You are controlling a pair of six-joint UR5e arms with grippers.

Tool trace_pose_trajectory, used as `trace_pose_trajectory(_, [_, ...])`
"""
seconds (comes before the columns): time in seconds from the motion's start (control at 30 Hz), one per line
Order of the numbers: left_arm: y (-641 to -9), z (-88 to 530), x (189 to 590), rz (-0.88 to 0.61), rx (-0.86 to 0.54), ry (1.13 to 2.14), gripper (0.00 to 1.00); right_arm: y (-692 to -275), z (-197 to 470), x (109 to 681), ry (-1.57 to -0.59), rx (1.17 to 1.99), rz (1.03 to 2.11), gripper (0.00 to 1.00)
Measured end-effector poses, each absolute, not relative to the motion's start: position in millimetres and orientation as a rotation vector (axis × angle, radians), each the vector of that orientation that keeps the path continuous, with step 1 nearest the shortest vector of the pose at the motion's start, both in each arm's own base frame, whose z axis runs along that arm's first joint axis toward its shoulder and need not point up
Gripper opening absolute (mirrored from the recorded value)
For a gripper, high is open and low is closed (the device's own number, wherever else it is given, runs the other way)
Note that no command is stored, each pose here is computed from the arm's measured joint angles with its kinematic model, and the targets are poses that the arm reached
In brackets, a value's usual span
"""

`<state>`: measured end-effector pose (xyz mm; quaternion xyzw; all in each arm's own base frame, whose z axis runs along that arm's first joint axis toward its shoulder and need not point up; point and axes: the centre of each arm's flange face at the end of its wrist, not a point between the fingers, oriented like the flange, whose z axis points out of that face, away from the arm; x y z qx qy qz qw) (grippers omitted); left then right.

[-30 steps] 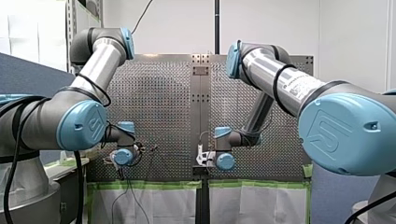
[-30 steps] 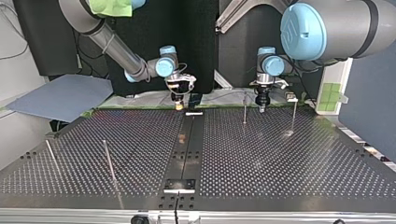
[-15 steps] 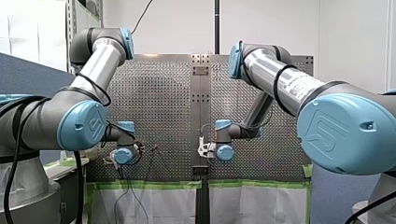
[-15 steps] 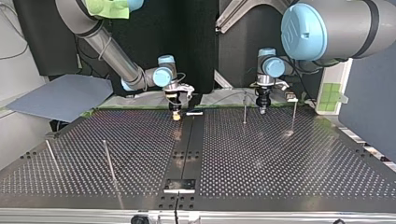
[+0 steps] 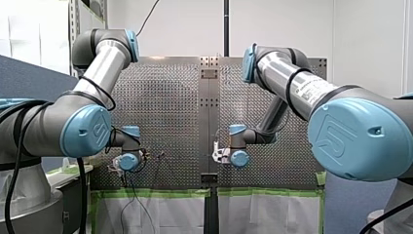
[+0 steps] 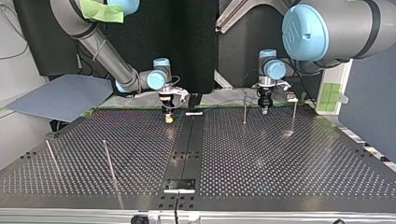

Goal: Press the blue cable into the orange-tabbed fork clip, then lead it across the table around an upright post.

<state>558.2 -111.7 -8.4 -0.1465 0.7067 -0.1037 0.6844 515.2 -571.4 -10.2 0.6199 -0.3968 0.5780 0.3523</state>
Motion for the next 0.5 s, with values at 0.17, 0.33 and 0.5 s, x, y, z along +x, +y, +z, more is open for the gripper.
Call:
trace_pose_trajectory(0.17, [-111.3,-8.6,558.0,-0.223,-0.322,1.591,0.00,-572.2,-10.5,514.1,-1.025,1.605,1.493,0.00])
trace_pose_trajectory(0.33, [-111.2,-8.8,558.2,-0.214,-0.313,1.595,0.00,-572.9,-9.5,515.0,-1.019,1.608,1.499,0.00])
trace_pose_trajectory(0.5, [-111.4,-8.6,558.1,-0.190,-0.286,1.599,0.05,-572.7,-8.8,516.6,-1.011,1.617,1.508,0.00])
